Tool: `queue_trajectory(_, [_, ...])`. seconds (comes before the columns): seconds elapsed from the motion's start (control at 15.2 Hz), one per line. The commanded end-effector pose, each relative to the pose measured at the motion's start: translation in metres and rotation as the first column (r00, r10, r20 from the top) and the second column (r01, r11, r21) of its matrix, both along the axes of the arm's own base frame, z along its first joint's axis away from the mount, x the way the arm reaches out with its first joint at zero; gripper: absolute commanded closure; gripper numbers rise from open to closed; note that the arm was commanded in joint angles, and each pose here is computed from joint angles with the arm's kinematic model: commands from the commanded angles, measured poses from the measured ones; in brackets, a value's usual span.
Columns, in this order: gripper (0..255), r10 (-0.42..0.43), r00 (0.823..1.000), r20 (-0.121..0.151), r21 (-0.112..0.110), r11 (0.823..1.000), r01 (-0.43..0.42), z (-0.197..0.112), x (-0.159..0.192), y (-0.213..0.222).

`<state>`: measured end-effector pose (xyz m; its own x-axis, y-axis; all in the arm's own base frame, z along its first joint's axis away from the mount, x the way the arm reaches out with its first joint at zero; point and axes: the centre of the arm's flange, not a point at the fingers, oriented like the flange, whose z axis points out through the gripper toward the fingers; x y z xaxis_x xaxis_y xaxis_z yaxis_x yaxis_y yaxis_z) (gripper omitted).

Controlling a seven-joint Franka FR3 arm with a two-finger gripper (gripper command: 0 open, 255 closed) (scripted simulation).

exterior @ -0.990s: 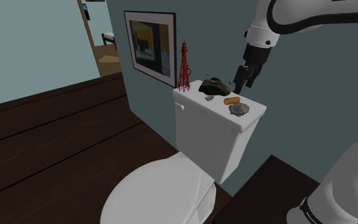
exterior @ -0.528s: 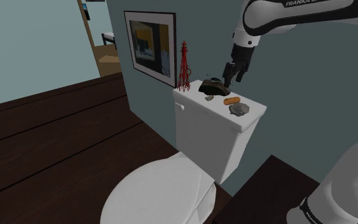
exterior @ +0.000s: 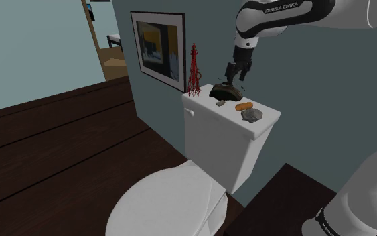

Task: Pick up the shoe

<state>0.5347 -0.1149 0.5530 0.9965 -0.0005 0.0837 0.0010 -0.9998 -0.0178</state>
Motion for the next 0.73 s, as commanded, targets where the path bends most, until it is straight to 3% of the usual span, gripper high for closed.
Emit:
queue_trajectory(0.0, [0, -0.009, 1.0, -0.001, -0.005, 1.0, 0.009, -0.006, 0.024, -0.016])
queue_trajectory(0.66, [0, -0.054, 0.999, -0.006, -0.028, 0.998, 0.054, -0.025, 0.128, -0.09])
